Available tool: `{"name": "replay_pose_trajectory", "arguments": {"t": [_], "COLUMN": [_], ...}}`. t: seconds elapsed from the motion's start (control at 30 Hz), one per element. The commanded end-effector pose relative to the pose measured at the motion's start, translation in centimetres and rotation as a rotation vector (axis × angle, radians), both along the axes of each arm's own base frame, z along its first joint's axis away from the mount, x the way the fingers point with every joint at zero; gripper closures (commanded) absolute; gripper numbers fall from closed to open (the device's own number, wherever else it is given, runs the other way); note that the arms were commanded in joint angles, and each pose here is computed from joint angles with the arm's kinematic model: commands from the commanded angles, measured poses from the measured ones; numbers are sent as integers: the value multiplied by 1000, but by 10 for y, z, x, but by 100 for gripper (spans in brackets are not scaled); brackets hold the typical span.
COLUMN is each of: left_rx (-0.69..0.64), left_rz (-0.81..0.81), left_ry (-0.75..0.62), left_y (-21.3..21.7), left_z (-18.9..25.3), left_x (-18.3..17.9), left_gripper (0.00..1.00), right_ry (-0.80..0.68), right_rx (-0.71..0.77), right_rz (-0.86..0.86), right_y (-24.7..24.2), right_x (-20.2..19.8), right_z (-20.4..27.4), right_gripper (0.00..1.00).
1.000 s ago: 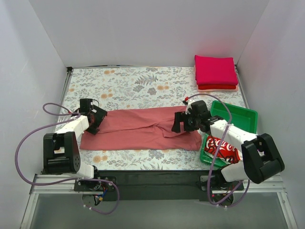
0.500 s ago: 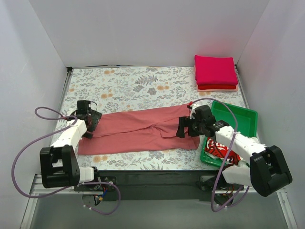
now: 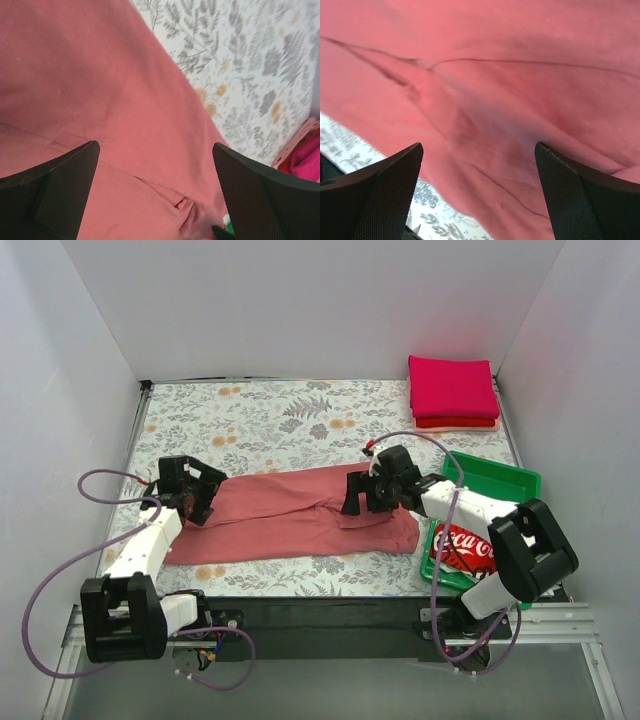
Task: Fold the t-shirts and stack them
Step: Fold the tshirt
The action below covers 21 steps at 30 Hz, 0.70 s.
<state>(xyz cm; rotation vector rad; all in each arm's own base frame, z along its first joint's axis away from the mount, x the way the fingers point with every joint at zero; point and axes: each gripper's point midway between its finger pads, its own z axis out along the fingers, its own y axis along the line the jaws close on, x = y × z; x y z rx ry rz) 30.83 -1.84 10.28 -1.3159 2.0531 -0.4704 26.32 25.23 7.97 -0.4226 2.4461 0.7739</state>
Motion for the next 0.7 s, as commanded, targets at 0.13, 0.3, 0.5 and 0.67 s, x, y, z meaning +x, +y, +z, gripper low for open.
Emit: {"name": "replay_pose_trajectory", "arguments": {"t": [0.13, 0.3, 0.5, 0.67], "left_rx": [-12, 23, 53, 26], "left_rz": [-135, -114, -228, -328], "left_ry": [91, 152, 232, 332], "left_y": [-21, -16, -55, -89], "left_z": [-33, -55, -76, -92], "left_x": [-1, -11, -34, -75], "left_gripper": [4, 4, 4, 4], "right_ry": [167, 191, 168, 127], "right_rx": [-103, -127, -130, -143], "right_rz": [-214, -221, -194, -177], "right_y": [-25, -29, -14, 2], "right_x": [24, 47, 112, 178], "right_z": [-58, -73, -78, -70], "right_gripper": [2, 2, 2, 2]}}
